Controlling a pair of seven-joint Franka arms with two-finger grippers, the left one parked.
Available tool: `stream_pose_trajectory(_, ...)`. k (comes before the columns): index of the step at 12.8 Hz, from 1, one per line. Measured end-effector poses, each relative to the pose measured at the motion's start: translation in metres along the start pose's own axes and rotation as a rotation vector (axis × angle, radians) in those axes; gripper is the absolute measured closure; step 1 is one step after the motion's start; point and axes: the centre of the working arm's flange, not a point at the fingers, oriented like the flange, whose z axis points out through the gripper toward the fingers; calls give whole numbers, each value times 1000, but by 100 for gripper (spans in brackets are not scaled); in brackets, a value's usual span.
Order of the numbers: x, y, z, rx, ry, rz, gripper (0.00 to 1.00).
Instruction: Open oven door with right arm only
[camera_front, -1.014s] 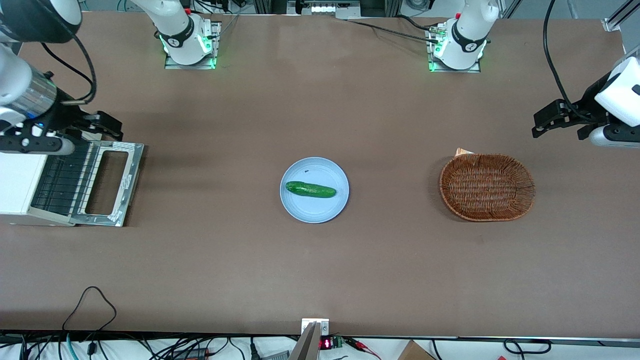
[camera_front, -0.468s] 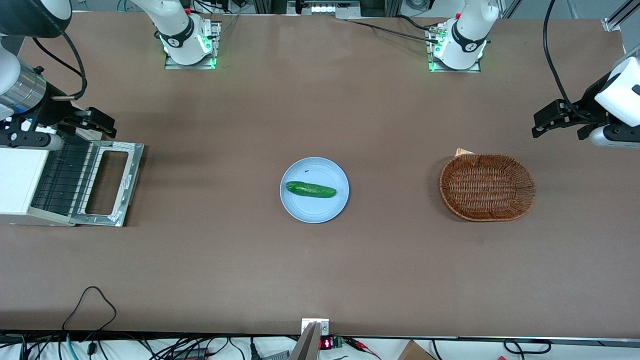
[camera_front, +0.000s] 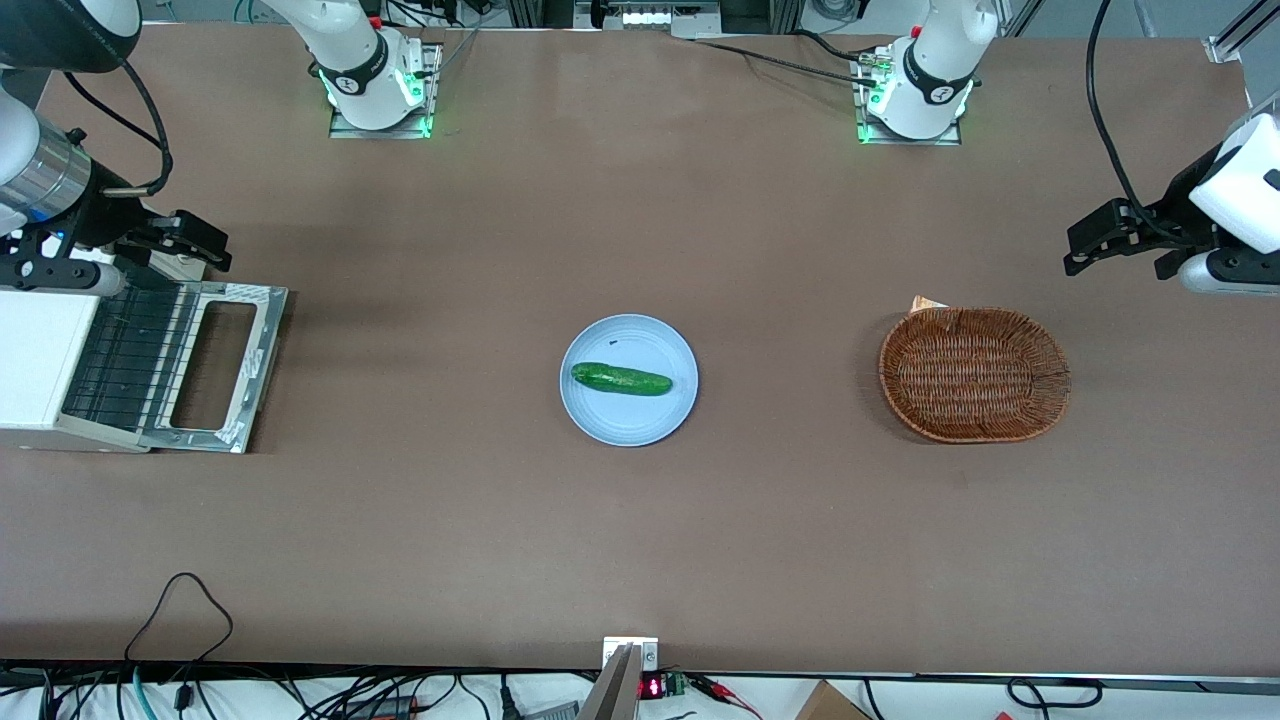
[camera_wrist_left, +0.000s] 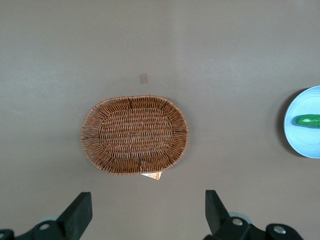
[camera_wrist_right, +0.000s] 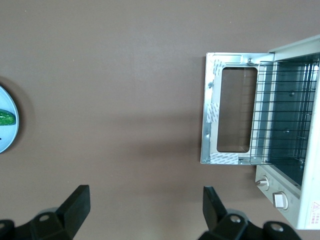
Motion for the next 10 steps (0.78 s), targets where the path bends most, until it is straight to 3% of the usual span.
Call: stream_pose_trajectory(10, -7, -8, -4, 7, -8, -12, 0)
